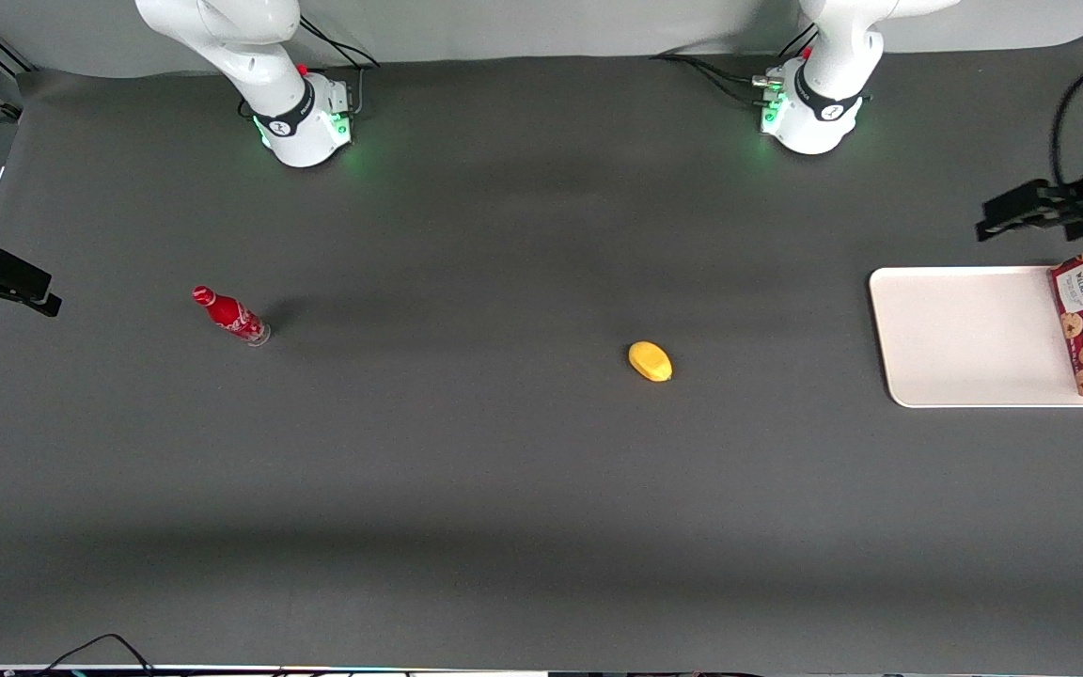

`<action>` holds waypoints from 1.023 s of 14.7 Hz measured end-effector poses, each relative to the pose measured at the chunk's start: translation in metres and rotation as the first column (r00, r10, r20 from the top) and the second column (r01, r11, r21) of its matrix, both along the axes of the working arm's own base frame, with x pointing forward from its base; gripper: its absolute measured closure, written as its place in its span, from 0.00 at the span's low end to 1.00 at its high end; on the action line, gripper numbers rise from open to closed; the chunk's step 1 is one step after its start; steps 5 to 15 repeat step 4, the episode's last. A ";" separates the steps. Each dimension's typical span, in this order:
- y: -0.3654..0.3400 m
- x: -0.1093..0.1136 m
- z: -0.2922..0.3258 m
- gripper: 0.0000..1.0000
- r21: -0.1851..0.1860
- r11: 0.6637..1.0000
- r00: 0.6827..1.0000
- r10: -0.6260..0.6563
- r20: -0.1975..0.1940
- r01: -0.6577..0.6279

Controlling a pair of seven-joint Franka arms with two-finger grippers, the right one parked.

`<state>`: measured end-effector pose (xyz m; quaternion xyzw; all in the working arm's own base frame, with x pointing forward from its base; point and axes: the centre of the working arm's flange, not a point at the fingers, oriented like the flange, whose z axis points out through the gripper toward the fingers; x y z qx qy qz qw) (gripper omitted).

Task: Place red cookie box on tray
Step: 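Open the left gripper to release the box and raise away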

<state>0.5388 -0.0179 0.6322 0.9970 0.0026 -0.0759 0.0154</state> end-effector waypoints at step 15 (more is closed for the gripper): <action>-0.017 -0.030 -0.007 0.00 0.020 1.000 0.999 -0.008 0.044 0.007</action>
